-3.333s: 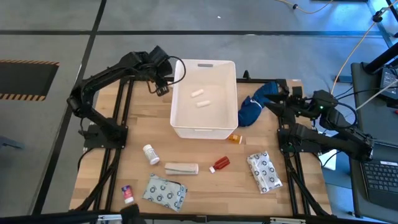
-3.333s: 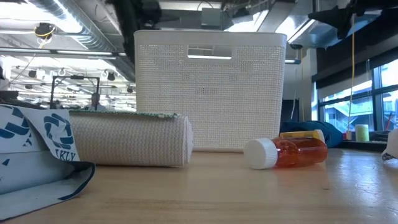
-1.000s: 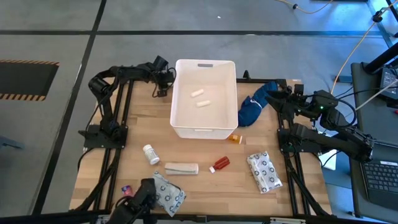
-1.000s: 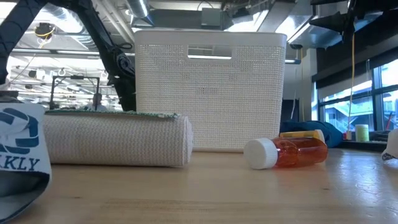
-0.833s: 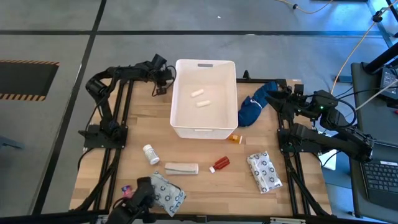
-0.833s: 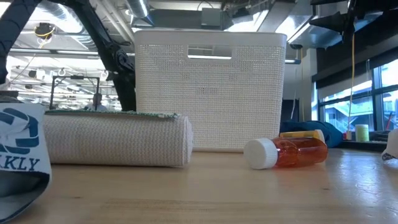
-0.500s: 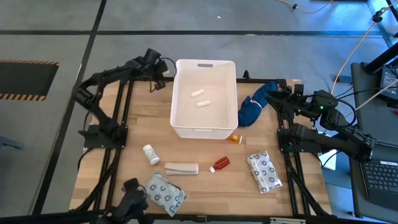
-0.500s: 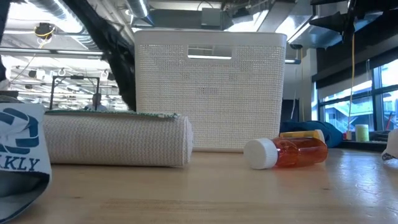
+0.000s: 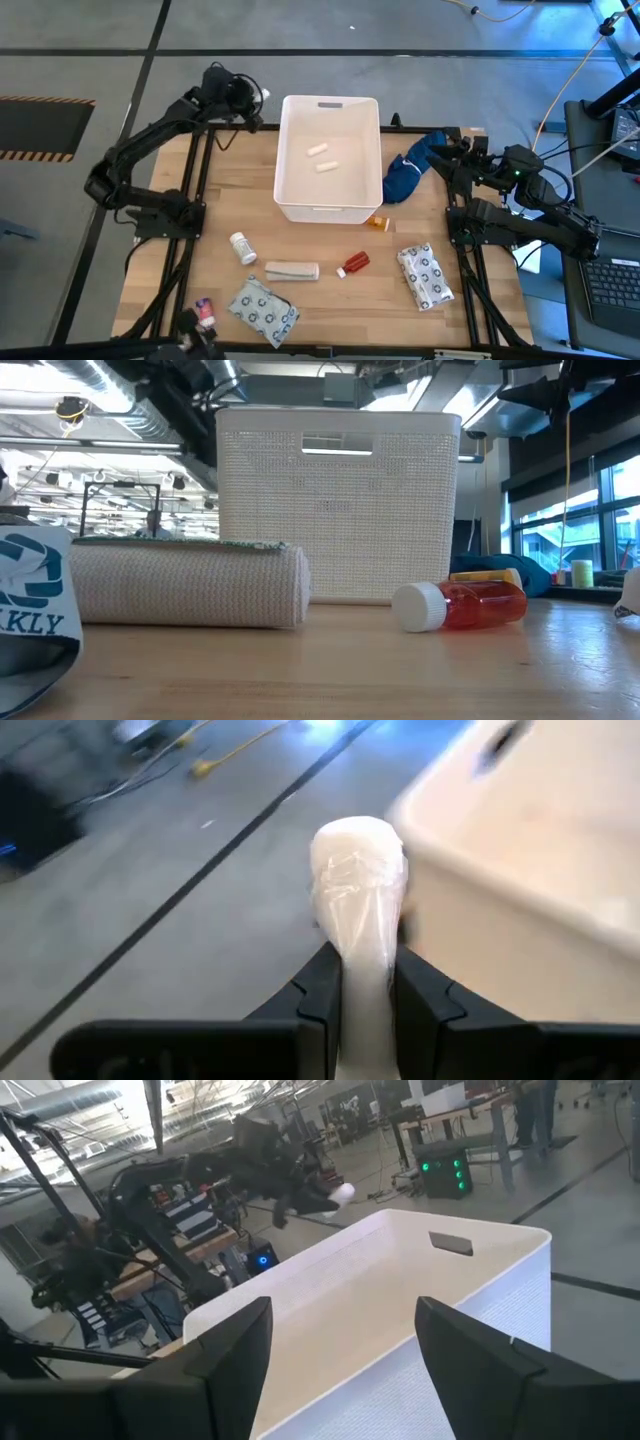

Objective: Pick & place medical supplies in basket/bin
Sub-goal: Put the white rolled gauze into the white basket

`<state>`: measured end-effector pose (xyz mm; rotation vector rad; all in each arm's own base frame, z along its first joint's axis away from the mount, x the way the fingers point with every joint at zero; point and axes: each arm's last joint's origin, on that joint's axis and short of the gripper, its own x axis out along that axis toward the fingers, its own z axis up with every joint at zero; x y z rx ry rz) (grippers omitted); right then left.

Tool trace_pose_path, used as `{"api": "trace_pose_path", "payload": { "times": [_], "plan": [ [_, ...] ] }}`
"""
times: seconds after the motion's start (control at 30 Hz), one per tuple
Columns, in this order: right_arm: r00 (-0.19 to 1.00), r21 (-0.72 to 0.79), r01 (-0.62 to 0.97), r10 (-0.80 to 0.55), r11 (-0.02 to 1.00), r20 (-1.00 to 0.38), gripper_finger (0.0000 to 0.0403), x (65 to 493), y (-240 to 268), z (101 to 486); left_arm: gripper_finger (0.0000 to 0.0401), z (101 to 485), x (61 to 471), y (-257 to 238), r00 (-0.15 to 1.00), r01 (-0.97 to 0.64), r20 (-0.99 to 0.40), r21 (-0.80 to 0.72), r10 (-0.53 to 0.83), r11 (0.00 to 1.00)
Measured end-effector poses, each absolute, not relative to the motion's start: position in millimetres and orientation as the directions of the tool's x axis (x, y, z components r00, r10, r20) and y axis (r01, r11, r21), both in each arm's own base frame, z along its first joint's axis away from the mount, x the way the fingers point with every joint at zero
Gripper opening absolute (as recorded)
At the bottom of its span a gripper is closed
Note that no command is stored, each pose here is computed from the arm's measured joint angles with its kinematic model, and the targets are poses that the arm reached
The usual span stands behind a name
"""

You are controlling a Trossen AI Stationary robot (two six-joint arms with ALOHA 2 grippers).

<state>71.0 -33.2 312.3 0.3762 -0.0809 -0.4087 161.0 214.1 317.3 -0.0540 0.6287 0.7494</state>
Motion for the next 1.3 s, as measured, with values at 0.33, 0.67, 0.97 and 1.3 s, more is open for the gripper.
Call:
{"api": "trace_pose_path", "payload": {
  "times": [0.33, 0.67, 0.97, 1.3],
  "plan": [
    [0.916, 0.325, 0.379, -0.402, 0.866, 0.002, 0.0248, 71.1, -33.2, 312.3, 0.0055, 336.6, 206.6, 172.8, 0.728, -0.517, -0.468, 0.106, 0.501, 0.849],
    [0.915, 0.279, 0.388, -0.403, 0.879, -0.002, 0.0248, 71.0, -33.2, 312.0, 0.0054, 378.3, 226.9, 145.9, 0.816, -0.474, -0.359, 0.034, 0.454, 0.880],
    [0.916, 0.279, 0.386, -0.401, 0.879, -0.003, 0.0248, 71.1, -33.1, 311.9, 0.0054, 364.2, 259.9, 128.7, 0.814, -0.468, -0.384, 0.012, 0.436, 0.884],
    [0.916, 0.278, 0.386, -0.401, 0.880, -0.002, 0.0248, 71.1, -33.1, 311.9, 0.0054, 361.3, 279.8, 110.6, 0.850, -0.451, -0.350, -0.100, 0.393, 0.887]
  ]
}}
